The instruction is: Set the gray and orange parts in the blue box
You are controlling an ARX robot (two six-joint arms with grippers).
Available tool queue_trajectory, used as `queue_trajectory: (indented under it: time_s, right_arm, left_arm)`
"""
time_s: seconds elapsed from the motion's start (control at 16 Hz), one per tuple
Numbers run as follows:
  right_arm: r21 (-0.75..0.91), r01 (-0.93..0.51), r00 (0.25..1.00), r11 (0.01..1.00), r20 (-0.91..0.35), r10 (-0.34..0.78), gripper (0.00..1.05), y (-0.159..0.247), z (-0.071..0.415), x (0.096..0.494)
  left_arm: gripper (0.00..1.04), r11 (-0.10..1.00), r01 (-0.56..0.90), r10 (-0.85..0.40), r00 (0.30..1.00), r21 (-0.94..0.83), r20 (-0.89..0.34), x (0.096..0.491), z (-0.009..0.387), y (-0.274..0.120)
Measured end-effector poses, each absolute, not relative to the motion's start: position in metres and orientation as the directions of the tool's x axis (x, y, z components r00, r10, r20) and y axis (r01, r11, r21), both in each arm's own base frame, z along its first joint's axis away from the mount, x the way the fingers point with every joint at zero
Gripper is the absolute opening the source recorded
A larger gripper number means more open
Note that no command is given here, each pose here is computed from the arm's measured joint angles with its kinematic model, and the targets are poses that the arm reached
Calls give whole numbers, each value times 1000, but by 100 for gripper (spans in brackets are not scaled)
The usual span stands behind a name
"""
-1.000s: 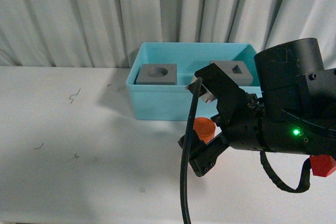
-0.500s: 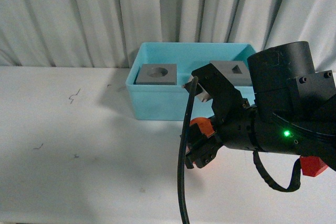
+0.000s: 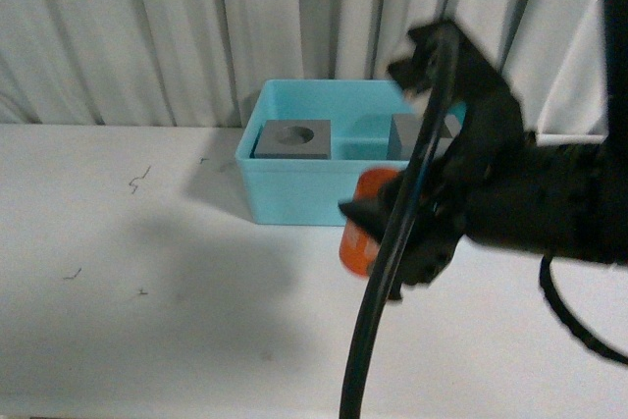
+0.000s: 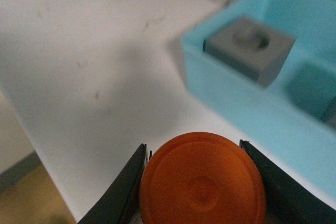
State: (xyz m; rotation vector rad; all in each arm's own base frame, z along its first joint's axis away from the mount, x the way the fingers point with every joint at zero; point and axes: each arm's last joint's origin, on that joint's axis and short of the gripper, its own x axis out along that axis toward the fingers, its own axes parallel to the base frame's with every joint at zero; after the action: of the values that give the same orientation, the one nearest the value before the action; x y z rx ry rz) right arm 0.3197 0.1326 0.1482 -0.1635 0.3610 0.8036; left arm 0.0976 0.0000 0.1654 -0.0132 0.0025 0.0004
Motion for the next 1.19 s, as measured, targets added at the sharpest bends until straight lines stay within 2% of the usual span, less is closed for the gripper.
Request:
queue_trajectory:
  time_s: [0.19, 0.38, 0.62, 0.81, 1.19]
  right_arm:
    - [-74, -621, 773, 780, -228, 593, 47, 104, 205, 333]
    - [-61, -441, 887, 895, -177, 426, 47, 92, 210, 370]
    - [-31, -337, 921, 941, -219, 323, 47, 120, 181, 406]
    - [-10, -336, 911, 942, -257, 322, 47, 148, 159, 424]
    - [3, -293, 911, 956, -304, 280, 47, 161, 131, 458]
  left_arm:
    - [98, 1000, 0, 0, 1000, -13, -2, 98, 165, 0]
    - [98, 1000, -1, 1, 1000, -13, -2, 98, 165, 0]
    - [98, 1000, 0, 0, 1000, -13, -2, 98, 165, 0]
    - [98, 1000, 0, 0, 1000, -13, -2, 98, 165, 0]
    - [98, 1000, 0, 0, 1000, -13, -2, 98, 165, 0]
